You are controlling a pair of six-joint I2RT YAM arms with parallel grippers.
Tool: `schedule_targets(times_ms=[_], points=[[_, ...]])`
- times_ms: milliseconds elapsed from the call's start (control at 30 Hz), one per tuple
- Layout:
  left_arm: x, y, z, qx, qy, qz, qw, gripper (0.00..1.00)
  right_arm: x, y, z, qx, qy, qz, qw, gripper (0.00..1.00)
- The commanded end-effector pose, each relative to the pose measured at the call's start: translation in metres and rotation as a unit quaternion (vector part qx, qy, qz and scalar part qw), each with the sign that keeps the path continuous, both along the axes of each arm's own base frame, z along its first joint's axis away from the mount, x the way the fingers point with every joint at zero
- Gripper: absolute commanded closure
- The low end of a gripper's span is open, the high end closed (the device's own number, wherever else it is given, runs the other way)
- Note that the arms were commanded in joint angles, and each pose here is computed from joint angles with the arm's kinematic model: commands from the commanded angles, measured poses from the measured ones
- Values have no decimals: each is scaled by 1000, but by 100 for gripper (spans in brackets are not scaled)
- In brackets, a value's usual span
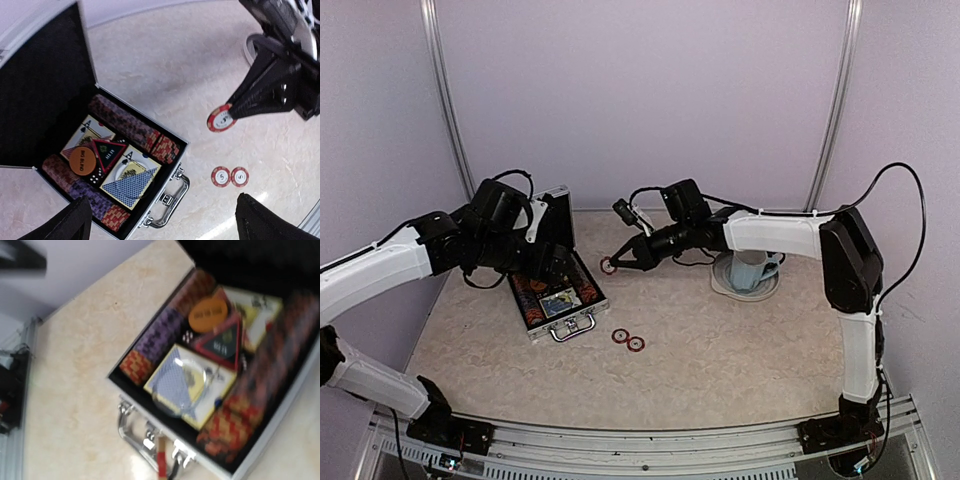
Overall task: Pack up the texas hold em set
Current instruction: Place the poker chip in the slot.
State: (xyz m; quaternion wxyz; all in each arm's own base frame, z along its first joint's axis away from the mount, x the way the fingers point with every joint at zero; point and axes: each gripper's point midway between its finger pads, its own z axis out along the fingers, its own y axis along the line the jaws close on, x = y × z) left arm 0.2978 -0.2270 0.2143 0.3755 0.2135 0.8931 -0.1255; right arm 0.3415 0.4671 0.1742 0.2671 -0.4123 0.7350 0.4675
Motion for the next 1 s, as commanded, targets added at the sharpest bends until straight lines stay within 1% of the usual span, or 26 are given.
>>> schedule_targets(times_ms=[0, 100, 300, 567, 733, 967], points=[[7, 26, 38, -68, -38, 61, 995, 1, -13, 24, -10, -50, -130, 69, 988, 100], [11, 47, 49, -82, -52, 94, 991, 1, -22, 48, -10, -68, -196, 107, 972, 100], [20, 84, 58, -107, -60, 154, 980, 1, -46, 91, -20, -72, -247, 168, 952, 100], [24, 124, 65, -124, -67, 207, 968, 1, -70, 129, -42, -77, -318, 209, 922, 100], [25, 135, 64, -130, -66, 221, 964, 1, -74, 144, -54, -79, -361, 216, 904, 100], [23, 133, 61, -131, -59, 214, 966, 1, -74, 156, -61, -71, -402, 221, 886, 100]])
